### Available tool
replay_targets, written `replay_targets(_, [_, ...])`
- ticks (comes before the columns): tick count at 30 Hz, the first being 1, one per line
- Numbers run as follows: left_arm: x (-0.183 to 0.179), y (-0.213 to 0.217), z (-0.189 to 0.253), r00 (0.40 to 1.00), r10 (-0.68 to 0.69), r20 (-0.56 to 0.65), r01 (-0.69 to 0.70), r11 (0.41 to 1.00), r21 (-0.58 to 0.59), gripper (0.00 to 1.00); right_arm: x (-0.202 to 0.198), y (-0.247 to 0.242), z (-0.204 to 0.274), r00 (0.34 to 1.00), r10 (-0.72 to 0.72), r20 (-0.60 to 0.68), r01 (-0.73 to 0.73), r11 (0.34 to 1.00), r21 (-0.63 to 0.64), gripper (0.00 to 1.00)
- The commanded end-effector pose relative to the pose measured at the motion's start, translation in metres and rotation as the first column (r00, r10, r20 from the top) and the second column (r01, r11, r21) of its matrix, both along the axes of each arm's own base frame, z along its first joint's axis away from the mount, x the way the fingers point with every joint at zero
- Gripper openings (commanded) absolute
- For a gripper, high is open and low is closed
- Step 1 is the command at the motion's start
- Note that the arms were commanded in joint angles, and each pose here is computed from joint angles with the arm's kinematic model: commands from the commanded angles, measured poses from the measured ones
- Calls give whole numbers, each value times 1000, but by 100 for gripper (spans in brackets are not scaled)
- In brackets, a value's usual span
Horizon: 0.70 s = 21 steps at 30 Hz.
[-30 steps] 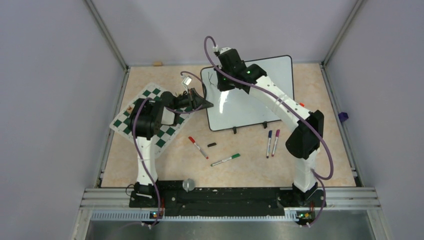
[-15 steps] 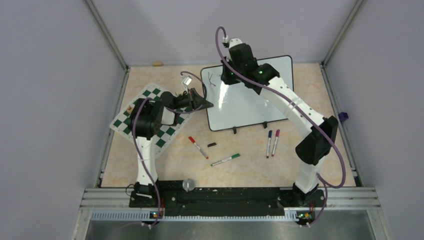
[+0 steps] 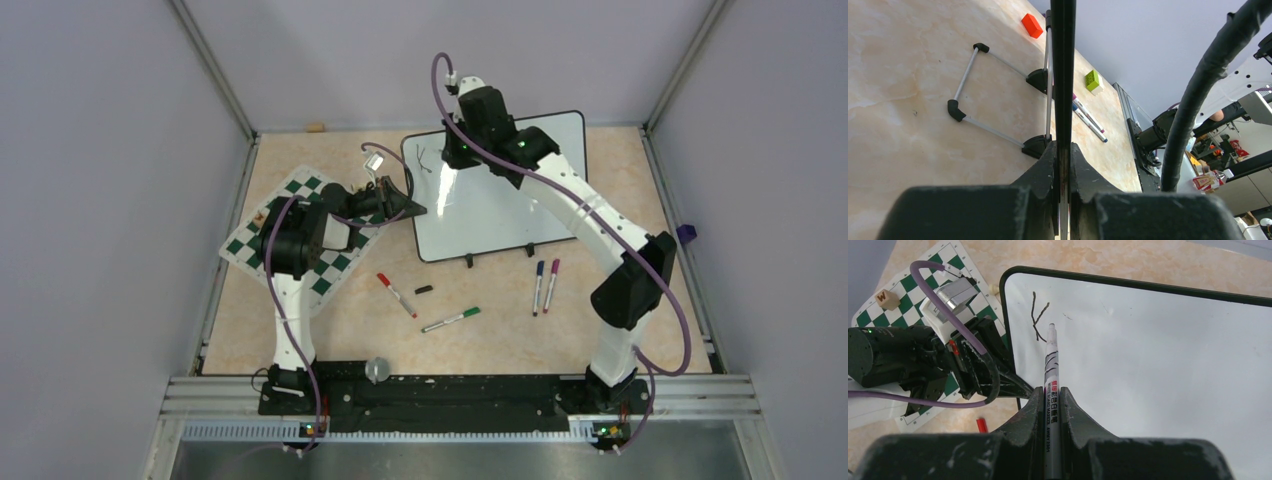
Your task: Write a sentence on the whiteboard
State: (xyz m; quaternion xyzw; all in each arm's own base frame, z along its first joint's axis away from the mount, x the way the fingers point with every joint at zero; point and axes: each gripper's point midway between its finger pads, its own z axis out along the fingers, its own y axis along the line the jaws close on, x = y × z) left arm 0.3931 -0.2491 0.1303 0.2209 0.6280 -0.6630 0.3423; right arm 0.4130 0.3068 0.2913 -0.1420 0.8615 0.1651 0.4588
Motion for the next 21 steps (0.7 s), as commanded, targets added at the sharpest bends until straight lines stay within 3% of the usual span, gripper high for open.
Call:
replay_targets(1, [-18,-7,14,989,-90,115,89,996,15,0,10,5,18,999,-4,46,2,999,38,0])
replay_targets(21, [-22,-6,12,989,-95,114,93,995,20,0,29,2,3,997,-77,32,78,997,-15,0])
